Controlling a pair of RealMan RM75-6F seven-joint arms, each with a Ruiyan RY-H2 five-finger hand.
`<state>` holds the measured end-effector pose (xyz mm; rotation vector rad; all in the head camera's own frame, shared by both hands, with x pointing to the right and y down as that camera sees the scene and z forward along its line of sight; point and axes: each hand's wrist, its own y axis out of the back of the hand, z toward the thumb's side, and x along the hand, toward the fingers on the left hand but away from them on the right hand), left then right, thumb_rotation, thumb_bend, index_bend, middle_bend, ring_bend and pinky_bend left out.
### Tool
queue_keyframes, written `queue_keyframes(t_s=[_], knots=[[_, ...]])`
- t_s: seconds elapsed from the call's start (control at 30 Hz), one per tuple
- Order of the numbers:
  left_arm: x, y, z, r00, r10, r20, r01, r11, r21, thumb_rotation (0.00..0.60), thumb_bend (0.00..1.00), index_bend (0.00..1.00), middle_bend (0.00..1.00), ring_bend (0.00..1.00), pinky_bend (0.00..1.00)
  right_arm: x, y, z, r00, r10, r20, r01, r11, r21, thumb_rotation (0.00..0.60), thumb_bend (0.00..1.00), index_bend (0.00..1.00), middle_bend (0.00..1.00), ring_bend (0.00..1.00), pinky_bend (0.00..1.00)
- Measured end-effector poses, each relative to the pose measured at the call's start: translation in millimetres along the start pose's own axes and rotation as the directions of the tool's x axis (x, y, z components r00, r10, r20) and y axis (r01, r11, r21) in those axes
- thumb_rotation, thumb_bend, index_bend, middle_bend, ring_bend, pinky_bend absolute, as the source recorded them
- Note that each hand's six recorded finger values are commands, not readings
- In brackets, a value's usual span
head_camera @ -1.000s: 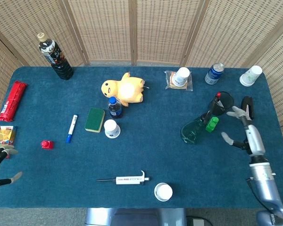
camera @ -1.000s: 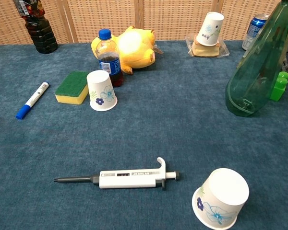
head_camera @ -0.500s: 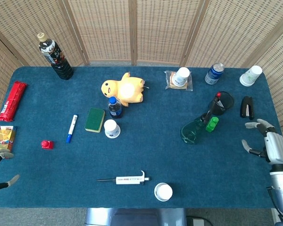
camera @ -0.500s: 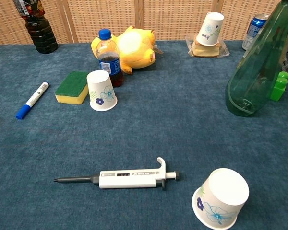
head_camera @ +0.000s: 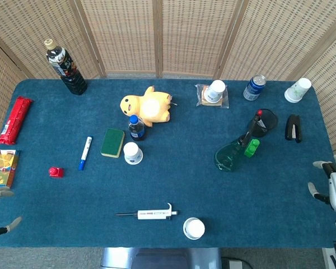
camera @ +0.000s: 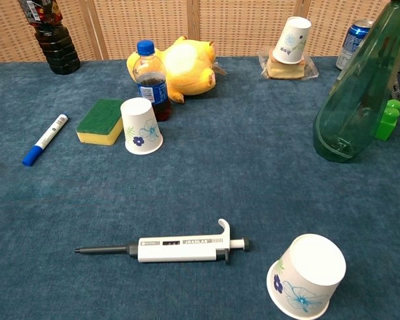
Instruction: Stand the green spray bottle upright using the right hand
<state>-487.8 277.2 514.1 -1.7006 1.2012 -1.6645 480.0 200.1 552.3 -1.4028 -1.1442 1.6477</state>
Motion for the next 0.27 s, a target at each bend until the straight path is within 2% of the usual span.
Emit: queue_keyframes(t_s=[0.27], knots=[[-1.4,-0.3,-0.7,1.0,0.004,0.003,-0.004,1.0,-0.002,0.532,0.24,0.33,0.28,0.23,0.34,7.0,0.3,0.0,1.0,-0.003,0.005,0.003,1.0,-0.007,0.6,0.34,0.31,0.37,0.08,0.12]])
